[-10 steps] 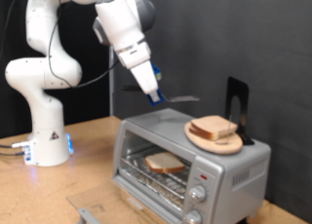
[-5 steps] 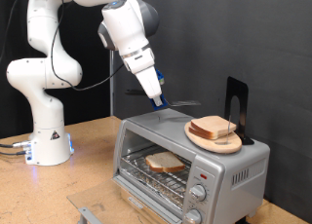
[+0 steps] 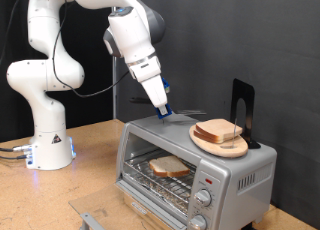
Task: Make a piece of toast with the oven
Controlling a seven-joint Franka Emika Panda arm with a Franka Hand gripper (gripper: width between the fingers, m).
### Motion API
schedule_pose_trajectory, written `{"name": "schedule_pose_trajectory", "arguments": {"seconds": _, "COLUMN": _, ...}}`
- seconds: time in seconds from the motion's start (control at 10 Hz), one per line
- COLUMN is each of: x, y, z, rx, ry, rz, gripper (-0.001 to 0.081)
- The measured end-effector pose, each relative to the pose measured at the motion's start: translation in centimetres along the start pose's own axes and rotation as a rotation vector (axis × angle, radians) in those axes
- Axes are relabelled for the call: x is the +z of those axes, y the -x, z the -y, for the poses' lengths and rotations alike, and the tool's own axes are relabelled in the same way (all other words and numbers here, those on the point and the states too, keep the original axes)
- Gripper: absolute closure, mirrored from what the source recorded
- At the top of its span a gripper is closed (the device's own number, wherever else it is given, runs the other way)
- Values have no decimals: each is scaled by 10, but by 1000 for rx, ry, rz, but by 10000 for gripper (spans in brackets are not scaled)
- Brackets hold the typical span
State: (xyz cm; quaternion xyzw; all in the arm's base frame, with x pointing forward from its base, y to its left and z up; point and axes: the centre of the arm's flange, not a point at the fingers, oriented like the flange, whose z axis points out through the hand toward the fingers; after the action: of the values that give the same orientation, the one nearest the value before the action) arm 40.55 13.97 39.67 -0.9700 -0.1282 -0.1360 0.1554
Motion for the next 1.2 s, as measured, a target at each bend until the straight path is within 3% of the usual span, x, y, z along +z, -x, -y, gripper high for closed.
{"name": "schedule_pose_trajectory", "arguments": {"seconds": 0.3, "x": 8, "y": 2, "z": 3, "rx": -4, "ry": 9, "rz": 1, "gripper": 397}}
{"name": "schedule_pose_trajectory", "arguments": {"seconds": 0.4, "x": 11, "y": 2, "z": 4, "rx": -3, "ry": 10, "rz": 2, "gripper": 182}}
{"name": "schedule_pose_trajectory", "arguments": {"seconds": 0.5, "x": 14, "y": 2, "z": 4, "rx": -1, "ry": 9, "rz": 5, "gripper": 44}}
{"name": "schedule_pose_trajectory", "arguments": {"seconds": 0.8, "x": 12, "y": 1, "z": 4, "rx": 20, "ry": -13, "rz": -15, "gripper": 0}}
{"name": "schedule_pose_trajectory", "arguments": {"seconds": 1.2, "x": -20, "y": -5, "z": -5, "rx": 41, "ry": -54, "rz": -71, "gripper": -2}}
